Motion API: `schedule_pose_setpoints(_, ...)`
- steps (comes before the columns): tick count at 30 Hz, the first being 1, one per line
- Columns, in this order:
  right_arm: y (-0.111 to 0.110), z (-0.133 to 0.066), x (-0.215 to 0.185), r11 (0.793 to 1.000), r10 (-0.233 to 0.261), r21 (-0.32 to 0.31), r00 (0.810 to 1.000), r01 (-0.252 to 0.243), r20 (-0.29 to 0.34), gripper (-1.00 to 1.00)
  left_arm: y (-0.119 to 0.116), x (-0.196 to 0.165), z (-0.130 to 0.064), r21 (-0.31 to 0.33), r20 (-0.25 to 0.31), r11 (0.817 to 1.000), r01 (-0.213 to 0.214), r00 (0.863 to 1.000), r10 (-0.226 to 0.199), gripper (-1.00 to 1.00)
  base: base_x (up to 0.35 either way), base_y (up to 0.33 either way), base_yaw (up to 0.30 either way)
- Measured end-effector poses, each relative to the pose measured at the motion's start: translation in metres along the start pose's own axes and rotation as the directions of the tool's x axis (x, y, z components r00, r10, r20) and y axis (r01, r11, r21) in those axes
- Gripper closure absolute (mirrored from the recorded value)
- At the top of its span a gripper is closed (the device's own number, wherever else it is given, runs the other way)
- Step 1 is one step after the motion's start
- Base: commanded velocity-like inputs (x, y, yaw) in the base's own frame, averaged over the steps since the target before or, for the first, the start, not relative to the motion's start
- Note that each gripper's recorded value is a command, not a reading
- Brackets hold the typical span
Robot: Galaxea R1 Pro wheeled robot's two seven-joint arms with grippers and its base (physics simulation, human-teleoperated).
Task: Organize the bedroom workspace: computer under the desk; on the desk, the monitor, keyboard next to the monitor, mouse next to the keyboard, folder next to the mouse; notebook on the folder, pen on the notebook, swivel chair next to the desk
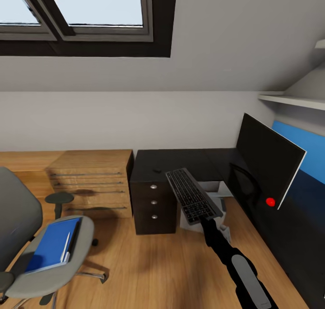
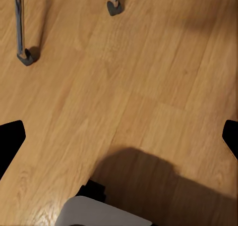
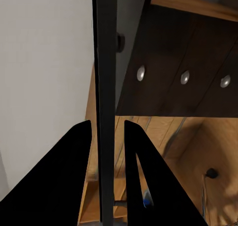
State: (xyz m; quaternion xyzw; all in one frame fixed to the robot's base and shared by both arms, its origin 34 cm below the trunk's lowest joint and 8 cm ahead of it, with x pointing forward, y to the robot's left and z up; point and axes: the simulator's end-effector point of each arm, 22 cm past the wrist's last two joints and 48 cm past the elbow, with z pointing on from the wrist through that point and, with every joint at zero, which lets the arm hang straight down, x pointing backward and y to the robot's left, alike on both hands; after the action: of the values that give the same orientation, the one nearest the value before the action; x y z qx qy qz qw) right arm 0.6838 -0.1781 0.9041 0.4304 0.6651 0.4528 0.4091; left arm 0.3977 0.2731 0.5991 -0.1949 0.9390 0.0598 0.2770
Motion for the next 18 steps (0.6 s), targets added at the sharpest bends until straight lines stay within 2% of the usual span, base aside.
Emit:
schedule_pose_setpoints(8, -0.002, 0.000, 0.000, 1.000, -0.005, 0.004, 1.000, 0.005, 0.003, 1.00, -0.001, 0.000, 0.000, 0.001, 0.000, 1.000, 0.000, 1.000, 0.000, -1.00, 0.327, 0.000, 0.000)
schedule_pose_setpoints(18, -0.019, 0.001, 0.006, 0.999, 0.005, 0.039, 1.000, -0.005, -0.007, 1.00, -0.001, 0.000, 0.000, 0.001, -0.001, 1.000, 0.001, 1.000, -0.001, -1.00, 0.327, 0.000, 0.000)
